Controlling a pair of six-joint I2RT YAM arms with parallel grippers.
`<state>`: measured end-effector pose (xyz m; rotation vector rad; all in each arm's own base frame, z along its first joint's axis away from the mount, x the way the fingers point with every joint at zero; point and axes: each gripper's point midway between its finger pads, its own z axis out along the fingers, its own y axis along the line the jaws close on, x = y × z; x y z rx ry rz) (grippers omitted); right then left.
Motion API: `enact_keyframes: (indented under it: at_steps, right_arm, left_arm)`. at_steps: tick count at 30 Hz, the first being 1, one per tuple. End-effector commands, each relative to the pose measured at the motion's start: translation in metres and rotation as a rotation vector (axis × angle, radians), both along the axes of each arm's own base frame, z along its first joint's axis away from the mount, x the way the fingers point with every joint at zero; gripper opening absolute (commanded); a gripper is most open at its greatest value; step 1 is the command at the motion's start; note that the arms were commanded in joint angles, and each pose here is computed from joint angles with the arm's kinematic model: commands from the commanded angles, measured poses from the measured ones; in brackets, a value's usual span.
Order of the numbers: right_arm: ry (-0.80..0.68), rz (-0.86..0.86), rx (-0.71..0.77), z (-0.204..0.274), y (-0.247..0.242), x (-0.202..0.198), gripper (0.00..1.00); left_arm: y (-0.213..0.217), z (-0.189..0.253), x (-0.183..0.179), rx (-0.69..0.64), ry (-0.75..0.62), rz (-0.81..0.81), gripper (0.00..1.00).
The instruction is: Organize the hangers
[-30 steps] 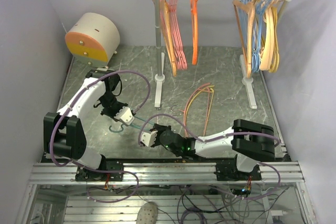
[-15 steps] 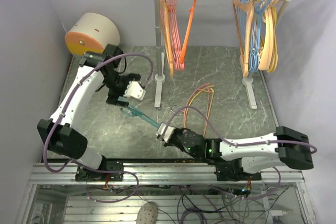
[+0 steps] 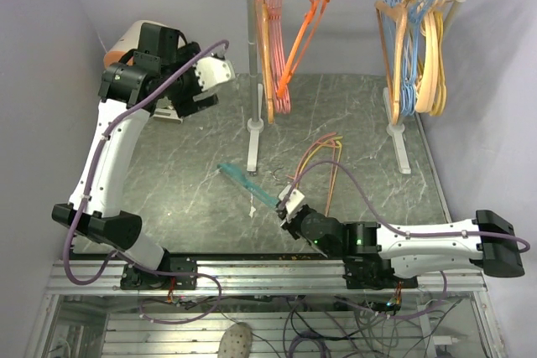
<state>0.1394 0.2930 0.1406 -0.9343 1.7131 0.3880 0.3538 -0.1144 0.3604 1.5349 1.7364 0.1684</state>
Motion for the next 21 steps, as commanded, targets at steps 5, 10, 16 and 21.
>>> enact_keyframes:
  at_steps: [5, 10, 16, 21]
  right_arm:
    - [0.072, -0.284, 0.223, 0.026, -0.037, 0.016, 0.00]
    - [0.121, -0.378, 0.245, 0.036, -0.057, 0.017, 0.00]
    - [0.159, -0.433, 0.300, 0.050, -0.078, 0.015, 0.00]
    - [0.127, -0.603, 0.303, 0.049, -0.104, 0.026, 0.00]
  left_arm:
    - [0.054, 0.067, 0.047, -0.395, -0.351, 0.727, 0.99]
    - [0.082, 0.078, 0.039, -0.471, -0.407, 0.965, 0.99]
    - [0.141, 0.088, 0.025, -0.510, -0.512, 1.190, 0.99]
    - [0.167, 0.105, 0.015, -0.604, -0.572, 1.309, 0.99]
